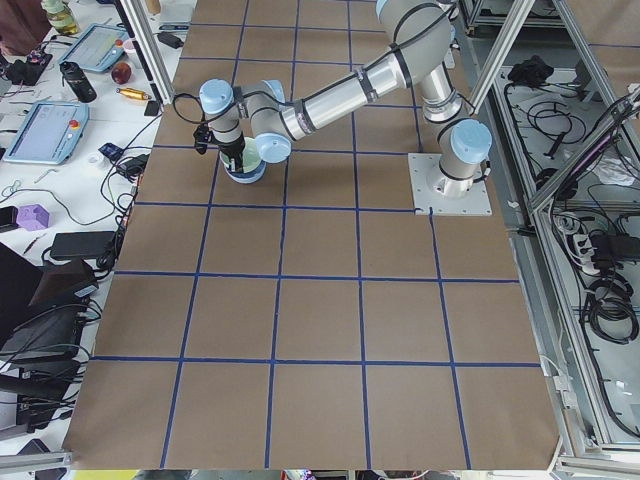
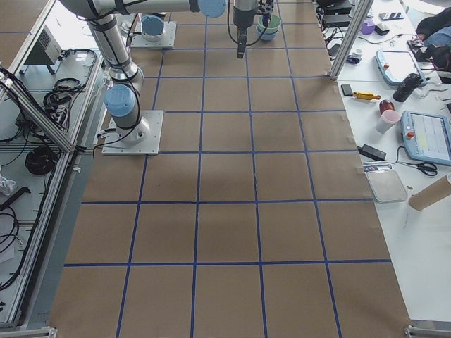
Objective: Stack green bowl on blue bowl
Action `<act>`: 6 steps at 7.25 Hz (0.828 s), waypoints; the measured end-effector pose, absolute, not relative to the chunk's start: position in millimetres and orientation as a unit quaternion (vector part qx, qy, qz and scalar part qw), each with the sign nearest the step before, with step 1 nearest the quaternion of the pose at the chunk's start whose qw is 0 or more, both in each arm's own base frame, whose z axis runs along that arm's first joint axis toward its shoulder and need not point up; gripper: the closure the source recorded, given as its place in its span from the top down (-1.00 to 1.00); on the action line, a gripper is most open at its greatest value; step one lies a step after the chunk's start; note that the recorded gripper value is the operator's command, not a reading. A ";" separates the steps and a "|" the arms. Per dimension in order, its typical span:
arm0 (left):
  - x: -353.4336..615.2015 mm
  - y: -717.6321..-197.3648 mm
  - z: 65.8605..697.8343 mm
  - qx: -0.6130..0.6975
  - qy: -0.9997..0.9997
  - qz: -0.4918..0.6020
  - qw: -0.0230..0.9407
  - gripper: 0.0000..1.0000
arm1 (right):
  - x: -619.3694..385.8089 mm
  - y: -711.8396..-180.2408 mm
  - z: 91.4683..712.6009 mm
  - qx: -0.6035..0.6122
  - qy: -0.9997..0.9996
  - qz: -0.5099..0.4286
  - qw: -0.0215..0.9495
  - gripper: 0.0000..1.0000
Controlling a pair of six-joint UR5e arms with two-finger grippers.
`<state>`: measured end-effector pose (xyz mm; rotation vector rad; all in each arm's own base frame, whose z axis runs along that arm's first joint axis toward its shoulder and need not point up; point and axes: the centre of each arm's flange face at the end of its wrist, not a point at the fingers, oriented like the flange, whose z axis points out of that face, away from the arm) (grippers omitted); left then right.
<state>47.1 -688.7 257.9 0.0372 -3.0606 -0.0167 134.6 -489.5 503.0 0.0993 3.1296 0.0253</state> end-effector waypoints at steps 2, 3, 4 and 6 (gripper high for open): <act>40.5 -686.3 268.8 0.011 -0.999 -0.001 0.039 1.00 | 134.6 -489.4 503.0 0.032 0.999 0.008 0.005 1.00; 23.2 -681.2 287.2 0.001 -0.999 0.001 0.033 1.00 | 134.6 -489.4 503.0 0.032 0.999 0.008 0.005 1.00; -4.9 -670.4 312.6 -0.009 -1.000 -0.004 0.025 1.00 | 134.6 -489.5 503.0 0.032 0.999 0.008 0.005 1.00; -65.1 -631.6 375.5 0.008 -1.000 -0.014 0.018 1.00 | 134.6 -489.5 503.1 0.032 0.999 0.008 0.005 1.00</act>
